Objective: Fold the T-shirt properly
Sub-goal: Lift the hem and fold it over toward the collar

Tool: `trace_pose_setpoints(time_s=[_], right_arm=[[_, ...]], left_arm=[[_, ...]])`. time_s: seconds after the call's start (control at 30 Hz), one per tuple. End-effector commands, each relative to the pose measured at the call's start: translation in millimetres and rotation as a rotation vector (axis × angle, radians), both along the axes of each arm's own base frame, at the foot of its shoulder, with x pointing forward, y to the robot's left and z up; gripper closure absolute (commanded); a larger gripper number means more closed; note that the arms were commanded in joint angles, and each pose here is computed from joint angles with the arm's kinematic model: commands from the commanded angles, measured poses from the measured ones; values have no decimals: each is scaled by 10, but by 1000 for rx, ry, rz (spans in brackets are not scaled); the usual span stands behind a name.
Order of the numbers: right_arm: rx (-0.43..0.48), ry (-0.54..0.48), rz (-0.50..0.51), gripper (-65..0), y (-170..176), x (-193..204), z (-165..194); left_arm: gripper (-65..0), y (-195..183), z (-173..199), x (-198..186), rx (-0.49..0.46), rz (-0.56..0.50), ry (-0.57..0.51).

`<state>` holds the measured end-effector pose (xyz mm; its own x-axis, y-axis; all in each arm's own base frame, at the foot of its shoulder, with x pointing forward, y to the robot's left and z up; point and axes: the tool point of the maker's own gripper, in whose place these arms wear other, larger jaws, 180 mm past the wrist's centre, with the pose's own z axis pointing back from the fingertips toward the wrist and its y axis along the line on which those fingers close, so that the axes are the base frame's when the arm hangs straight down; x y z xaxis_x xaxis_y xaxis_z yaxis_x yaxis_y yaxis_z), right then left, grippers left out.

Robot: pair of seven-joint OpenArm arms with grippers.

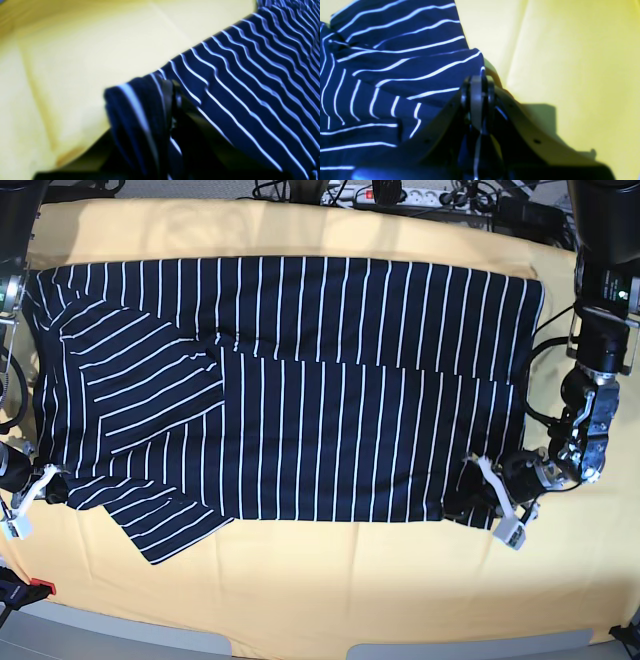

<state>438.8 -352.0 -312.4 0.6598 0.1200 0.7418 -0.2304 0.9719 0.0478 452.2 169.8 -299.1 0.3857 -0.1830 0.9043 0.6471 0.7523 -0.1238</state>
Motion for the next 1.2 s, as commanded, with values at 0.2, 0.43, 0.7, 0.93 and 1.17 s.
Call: trace_pose_setpoints(time_s=[0.2, 0.43, 0.7, 0.93, 1.17], right_arm=[[-107, -43, 60, 0, -110, -163, 250], [-168, -29, 116, 0, -191, -464, 334], [-182, 48, 126, 0, -222, -632, 221], [-192, 115, 121, 0, -273, -726, 164], [-156, 209, 124, 0, -257, -870, 94]], left_arm=[[0, 171, 221, -295, 55, -59, -69], [0, 363, 274, -420, 67, -50, -61], [0, 440, 256, -567, 79, -60, 31], [0, 476, 339, -751, 147, -114, 103], [0, 503, 156, -1145, 192, -176, 275]])
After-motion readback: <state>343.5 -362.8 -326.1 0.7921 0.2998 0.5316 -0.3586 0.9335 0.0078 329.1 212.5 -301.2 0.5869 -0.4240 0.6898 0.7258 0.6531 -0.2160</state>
